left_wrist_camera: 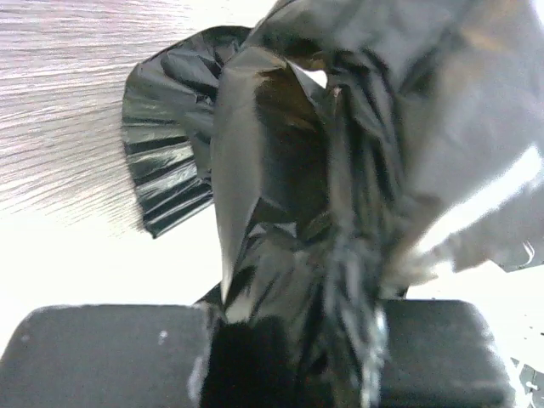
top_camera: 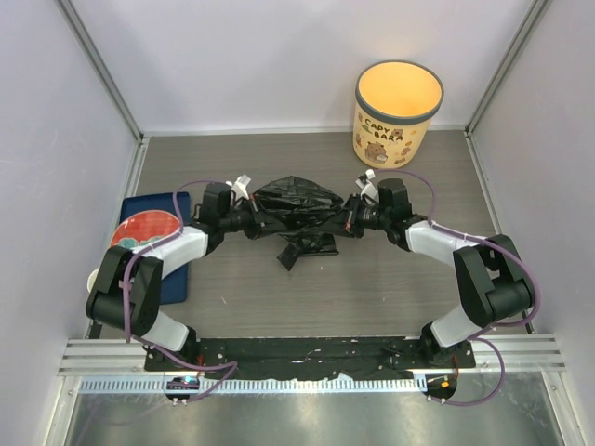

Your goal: Put the trash bags into the trash bin

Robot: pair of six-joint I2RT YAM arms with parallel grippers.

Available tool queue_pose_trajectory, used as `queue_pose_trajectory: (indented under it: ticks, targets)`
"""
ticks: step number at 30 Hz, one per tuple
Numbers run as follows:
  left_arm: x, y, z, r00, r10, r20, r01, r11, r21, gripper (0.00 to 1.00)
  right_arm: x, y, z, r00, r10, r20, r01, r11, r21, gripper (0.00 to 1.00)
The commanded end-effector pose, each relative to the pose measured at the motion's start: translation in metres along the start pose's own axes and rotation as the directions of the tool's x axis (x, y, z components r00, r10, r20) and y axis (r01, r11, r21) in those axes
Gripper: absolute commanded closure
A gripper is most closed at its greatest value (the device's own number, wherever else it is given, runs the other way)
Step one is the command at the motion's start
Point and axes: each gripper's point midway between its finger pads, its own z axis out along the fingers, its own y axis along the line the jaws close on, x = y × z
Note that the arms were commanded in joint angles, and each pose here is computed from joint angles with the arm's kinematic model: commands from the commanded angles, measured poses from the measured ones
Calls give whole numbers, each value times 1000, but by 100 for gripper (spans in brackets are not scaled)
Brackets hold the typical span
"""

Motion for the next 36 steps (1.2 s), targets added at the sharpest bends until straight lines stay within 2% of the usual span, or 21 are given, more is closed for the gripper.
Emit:
queue_pose_trajectory:
  ticks: [1, 4, 7, 10, 11, 12, 13, 14, 15, 18, 23, 32, 36]
  targets:
    - [-6, 18, -36, 998, 68, -6, -68, 995, -70, 100, -26, -9, -27, 994, -110, 28, 108, 993, 53, 99]
    - [1, 31, -49, 997, 65, -30, -67, 992, -107, 100, -31, -20, -34, 990, -139, 5, 138, 987, 87, 99]
    - [3, 29, -47, 998, 58, -36, -61, 995, -85, 100, -27, -20, -32, 992, -119, -30, 121, 989, 82, 99]
    - [1, 22, -39, 999, -19, -39, 18, 1000, -24, 100, -26, -16, -28, 997, -59, -49, 62, 997, 49, 66]
    - [-7, 13, -35, 1000, -3, -8, 3, 999, 32, 100, -30, -7, -26, 998, -52, -27, 52, 999, 14, 49]
    - [-10, 7, -33, 998, -62, 1, 62, 996, 57, 100, -29, -1, -27, 999, -49, -22, 49, 999, -7, 43]
    - [-11, 6, -29, 997, -79, -5, 79, 994, 76, 100, -24, 5, -28, 999, -47, -27, 46, 998, -37, 39]
    - [-16, -1, -27, 998, -61, 7, 60, 992, 114, 100, -15, 17, -29, 999, -50, -18, 49, 996, -76, 30]
    - [-17, -5, -26, 997, -83, 4, 82, 989, 127, 100, -9, 20, -29, 998, -55, -17, 53, 995, -89, 27]
    - [-16, -9, -23, 996, -88, -8, 88, 984, 157, 100, 7, 19, -25, 998, -65, -3, 64, 994, -86, 27]
    - [-6, -9, -28, 996, -71, -44, 78, 982, 170, 100, -16, 9, -16, 994, -97, 50, 99, 993, -57, 36]
    - [1, -11, -32, 996, -56, -65, 66, 981, 180, 100, -55, 16, -4, 989, -96, 113, 106, 991, -85, 28]
    - [4, -16, -35, 996, -41, -74, 55, 977, 206, 100, -57, -1, 7, 991, -72, 111, 78, 995, -58, 35]
